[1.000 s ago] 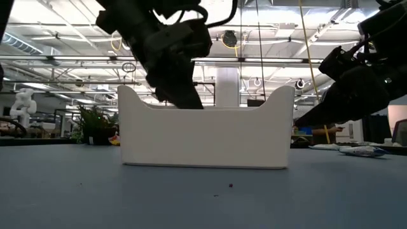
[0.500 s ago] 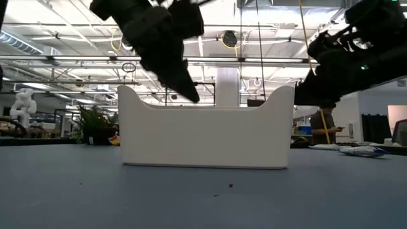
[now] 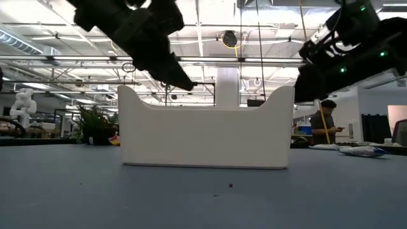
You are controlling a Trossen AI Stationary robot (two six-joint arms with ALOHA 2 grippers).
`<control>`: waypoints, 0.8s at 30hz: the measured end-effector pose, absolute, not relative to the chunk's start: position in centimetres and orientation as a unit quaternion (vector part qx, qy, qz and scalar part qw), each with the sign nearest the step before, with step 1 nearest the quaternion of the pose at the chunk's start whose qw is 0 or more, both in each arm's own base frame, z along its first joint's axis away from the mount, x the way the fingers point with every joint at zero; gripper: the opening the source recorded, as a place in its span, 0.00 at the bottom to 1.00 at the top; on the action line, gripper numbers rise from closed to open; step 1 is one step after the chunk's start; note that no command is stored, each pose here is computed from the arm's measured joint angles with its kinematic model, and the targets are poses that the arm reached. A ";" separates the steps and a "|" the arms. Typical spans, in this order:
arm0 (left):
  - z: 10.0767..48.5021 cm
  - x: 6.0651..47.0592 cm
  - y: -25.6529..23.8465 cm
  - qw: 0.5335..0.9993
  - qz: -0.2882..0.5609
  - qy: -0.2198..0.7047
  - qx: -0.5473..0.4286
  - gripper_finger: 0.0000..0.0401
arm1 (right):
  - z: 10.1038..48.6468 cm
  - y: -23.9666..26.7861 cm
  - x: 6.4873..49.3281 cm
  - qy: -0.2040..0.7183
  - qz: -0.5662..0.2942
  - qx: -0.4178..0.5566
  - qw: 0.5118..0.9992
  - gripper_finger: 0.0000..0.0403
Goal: Sort candy
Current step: Put the white chocolate bar into the gray bin
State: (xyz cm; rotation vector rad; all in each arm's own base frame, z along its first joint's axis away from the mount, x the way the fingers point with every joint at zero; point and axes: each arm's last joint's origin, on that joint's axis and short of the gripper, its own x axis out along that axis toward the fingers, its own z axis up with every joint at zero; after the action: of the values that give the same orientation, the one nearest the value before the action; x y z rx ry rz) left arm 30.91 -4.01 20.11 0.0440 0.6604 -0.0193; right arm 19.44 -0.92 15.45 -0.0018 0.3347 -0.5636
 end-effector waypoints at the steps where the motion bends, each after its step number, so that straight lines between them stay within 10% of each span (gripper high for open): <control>1: 20.1 30.7 -3.8 0.949 -0.007 0.313 0.019 0.38 | 15.4 -1.5 19.1 0.178 -0.290 0.000 0.940 0.00; 24: 17.7 21.4 4.4 0.981 0.076 0.180 0.011 0.38 | 17.0 -16.0 14.3 0.437 -0.483 0.179 0.738 0.03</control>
State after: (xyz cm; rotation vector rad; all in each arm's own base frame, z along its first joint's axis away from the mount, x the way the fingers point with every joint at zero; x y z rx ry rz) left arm 21.40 4.42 17.69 0.0230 0.3614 0.1531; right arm 14.32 -15.95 16.96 0.3934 0.9586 -1.0605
